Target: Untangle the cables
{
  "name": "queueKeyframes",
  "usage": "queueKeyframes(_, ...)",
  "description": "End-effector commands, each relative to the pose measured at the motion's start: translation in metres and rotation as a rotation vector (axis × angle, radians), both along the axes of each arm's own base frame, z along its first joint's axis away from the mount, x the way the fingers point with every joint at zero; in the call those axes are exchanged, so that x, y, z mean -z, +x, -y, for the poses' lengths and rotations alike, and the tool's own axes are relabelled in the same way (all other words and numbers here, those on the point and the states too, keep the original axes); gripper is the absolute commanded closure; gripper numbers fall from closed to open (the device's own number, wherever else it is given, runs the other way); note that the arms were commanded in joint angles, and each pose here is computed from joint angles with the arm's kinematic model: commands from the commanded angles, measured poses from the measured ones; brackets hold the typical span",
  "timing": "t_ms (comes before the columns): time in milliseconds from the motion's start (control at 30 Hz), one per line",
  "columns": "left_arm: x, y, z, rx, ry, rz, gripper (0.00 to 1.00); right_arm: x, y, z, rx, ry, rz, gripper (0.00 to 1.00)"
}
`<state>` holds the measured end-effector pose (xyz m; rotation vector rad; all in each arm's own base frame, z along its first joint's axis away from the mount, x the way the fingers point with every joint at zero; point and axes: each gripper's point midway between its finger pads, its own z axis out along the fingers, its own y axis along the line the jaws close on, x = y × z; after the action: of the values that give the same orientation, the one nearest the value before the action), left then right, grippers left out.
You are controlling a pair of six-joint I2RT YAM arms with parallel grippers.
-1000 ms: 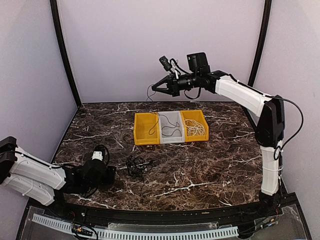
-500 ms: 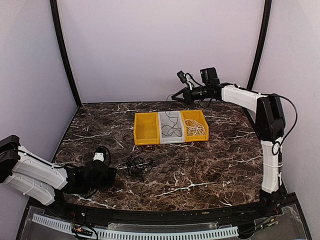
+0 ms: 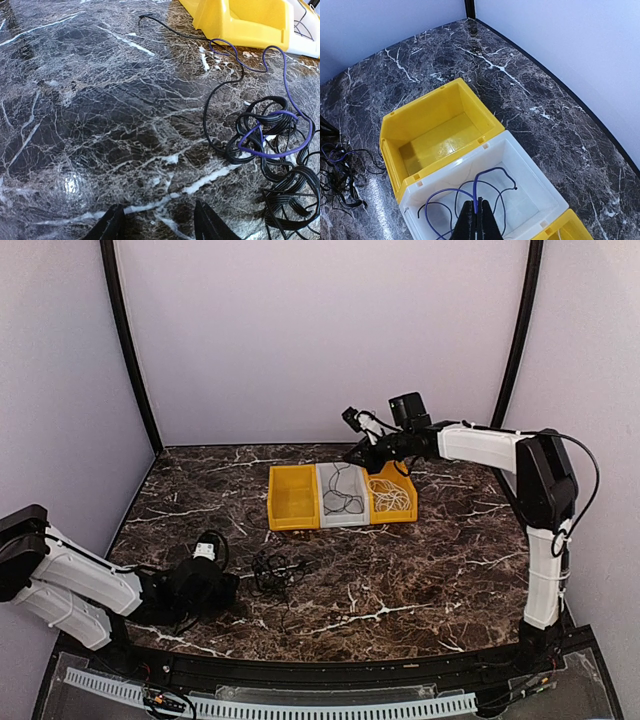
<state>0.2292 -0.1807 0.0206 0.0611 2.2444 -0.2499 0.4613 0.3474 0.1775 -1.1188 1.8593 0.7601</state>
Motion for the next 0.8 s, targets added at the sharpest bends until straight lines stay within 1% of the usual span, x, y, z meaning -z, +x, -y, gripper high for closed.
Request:
queueKeyframes(0, -0.005, 0.002, 0.004, 0.013, -0.006, 0.006, 0.51, 0.017, -0.011, -0.008, 0.014, -0.162, 0.088, 1.00)
queueKeyframes(233, -0.015, -0.001, -0.006, -0.008, -0.016, 0.030, 0.50, 0.055, -0.011, -0.006, 0.075, -0.341, 0.124, 1.00)
queueKeyframes(433, -0.025, -0.001, -0.013, -0.021, -0.018, 0.056, 0.50, 0.087, -0.010, -0.010, 0.064, -0.416, 0.059, 1.00)
queueKeyframes(600, -0.035, 0.000, -0.013, -0.024, -0.014, 0.068, 0.50, 0.091, -0.012, -0.016, 0.058, -0.443, 0.071, 1.00)
queueKeyframes(700, -0.046, 0.003, -0.010, -0.028, -0.018, 0.077, 0.48, 0.089, -0.015, -0.018, 0.053, -0.459, 0.082, 1.00)
queueKeyframes(767, -0.057, 0.006, -0.007, -0.029, -0.034, 0.092, 0.43, 0.082, -0.019, -0.019, 0.046, -0.467, 0.089, 1.00)
